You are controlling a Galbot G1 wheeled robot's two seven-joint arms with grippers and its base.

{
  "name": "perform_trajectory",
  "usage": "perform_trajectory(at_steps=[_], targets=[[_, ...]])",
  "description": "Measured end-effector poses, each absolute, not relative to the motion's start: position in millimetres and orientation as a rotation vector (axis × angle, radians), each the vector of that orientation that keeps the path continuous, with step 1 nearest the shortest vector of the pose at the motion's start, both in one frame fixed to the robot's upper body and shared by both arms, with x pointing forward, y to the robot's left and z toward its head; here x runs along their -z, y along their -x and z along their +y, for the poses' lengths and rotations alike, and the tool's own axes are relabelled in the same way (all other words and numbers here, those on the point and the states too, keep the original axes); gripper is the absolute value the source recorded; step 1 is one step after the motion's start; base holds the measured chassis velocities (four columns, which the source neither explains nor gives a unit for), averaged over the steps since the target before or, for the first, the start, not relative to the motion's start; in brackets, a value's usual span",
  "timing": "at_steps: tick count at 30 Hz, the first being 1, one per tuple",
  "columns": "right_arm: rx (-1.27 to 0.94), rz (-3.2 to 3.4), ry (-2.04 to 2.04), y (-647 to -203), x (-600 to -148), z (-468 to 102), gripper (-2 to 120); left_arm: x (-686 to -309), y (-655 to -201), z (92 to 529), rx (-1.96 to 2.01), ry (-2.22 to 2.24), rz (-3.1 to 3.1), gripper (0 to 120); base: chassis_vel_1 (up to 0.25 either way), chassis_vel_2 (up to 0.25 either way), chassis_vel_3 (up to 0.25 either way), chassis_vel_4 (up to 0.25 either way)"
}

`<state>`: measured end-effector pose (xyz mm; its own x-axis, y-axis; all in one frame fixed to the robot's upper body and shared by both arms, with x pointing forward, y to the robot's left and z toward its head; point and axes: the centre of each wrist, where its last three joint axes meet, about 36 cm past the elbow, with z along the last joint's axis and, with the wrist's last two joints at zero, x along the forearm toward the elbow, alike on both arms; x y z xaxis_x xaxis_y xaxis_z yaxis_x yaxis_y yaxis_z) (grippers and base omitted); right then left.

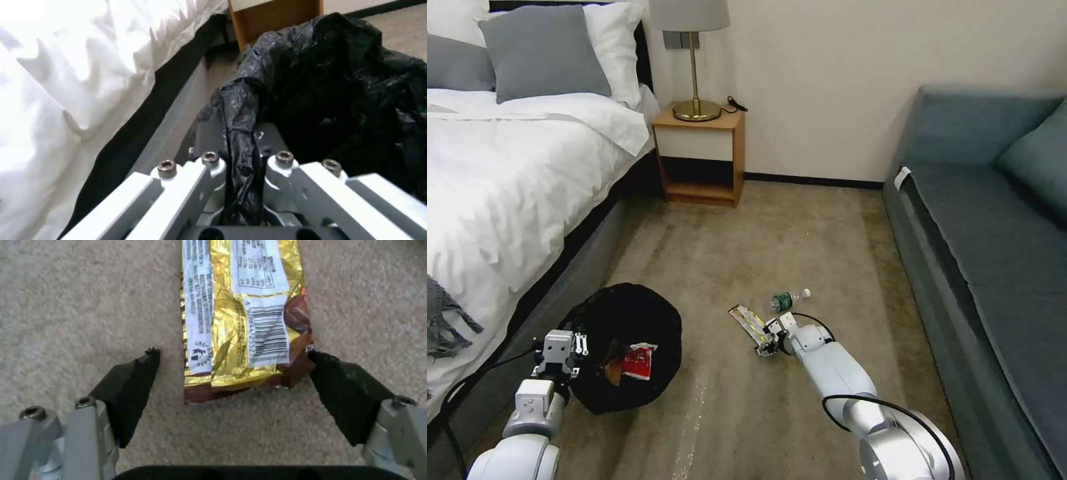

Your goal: Pick up the trash bin, then pick up the garbage on the floor and place it into the trash bin.

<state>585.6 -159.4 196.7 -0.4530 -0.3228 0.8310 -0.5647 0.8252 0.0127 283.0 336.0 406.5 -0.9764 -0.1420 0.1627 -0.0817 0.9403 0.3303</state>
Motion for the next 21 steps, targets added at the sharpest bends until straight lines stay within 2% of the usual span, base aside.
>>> perform_trajectory(at_steps=[2,9,21], targets=[[-0.337,-2.083,-0.652,-586.2,-197.3,-158.7,82,-406.3,-282.9,335.7,0.483,-0.169,-2.911,5,0.0,0.0,0.0,0.0],[-0.364,-2.095,-0.659,-588.4,-199.2,-154.5,98,-405.2,-281.6,334.8,0.477,-0.169,-2.908,5,0.0,0.0,0.0,0.0],[-0.386,-2.094,-0.694,-592.6,-201.3,-149.9,100,-404.8,-281.0,334.3,0.468,-0.169,-2.912,5,0.0,0.0,0.0,0.0]])
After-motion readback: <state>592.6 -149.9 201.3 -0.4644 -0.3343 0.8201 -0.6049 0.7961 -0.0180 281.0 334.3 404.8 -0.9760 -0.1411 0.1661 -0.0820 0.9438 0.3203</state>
